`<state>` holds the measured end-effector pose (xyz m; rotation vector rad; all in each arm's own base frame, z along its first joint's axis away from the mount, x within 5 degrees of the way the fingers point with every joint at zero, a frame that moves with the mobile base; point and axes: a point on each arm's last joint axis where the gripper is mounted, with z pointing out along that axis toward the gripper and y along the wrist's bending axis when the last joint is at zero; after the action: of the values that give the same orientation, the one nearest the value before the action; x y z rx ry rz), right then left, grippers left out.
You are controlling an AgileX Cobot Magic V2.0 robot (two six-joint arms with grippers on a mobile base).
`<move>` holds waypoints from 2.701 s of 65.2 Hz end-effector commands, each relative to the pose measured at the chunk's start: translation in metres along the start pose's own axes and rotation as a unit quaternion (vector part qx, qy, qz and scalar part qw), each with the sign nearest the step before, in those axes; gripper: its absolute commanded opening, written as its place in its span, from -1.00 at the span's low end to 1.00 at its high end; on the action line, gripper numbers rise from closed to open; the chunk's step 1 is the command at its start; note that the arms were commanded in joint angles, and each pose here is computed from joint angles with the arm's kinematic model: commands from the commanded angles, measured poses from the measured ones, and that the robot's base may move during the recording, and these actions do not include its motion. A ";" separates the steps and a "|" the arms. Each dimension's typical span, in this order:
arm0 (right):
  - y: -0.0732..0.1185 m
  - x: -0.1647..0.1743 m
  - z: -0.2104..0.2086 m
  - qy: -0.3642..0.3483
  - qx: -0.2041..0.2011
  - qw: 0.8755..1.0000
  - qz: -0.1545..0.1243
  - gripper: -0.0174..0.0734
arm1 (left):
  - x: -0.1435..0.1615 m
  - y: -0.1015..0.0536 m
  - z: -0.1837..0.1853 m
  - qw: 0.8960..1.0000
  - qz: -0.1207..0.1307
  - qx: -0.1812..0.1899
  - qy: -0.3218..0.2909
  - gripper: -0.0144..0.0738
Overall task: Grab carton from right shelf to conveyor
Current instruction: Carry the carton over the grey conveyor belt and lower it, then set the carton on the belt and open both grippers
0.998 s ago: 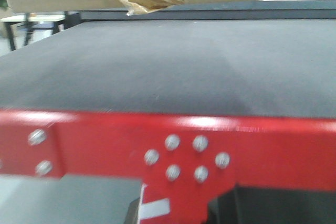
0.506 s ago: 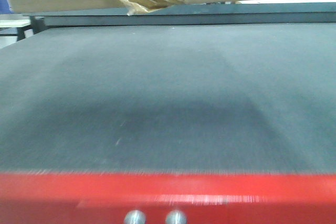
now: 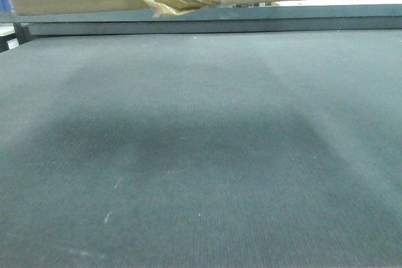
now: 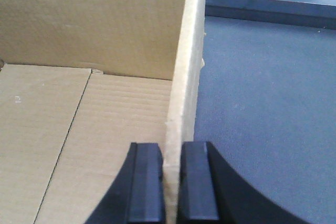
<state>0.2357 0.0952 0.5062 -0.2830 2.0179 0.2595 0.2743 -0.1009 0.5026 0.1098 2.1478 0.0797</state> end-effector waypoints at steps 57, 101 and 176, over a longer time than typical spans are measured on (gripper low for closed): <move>-0.003 -0.008 -0.008 -0.040 0.013 0.999 -0.017 -0.77 | -0.004 0.009 -0.007 0.999 0.013 -0.030 -0.020 -0.71; 0.002 -0.003 0.024 -0.005 -0.009 1.000 0.000 -0.77 | 0.001 0.021 0.031 0.999 -0.033 -0.022 0.035 -0.71; -0.008 0.041 0.146 0.156 0.021 0.987 0.008 0.62 | 0.025 0.016 0.128 0.991 -0.010 -0.031 0.132 0.68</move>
<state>0.3513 0.1391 0.3856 -0.3113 2.4017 0.2034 0.3804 -0.0865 0.3935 0.0421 2.4615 0.1655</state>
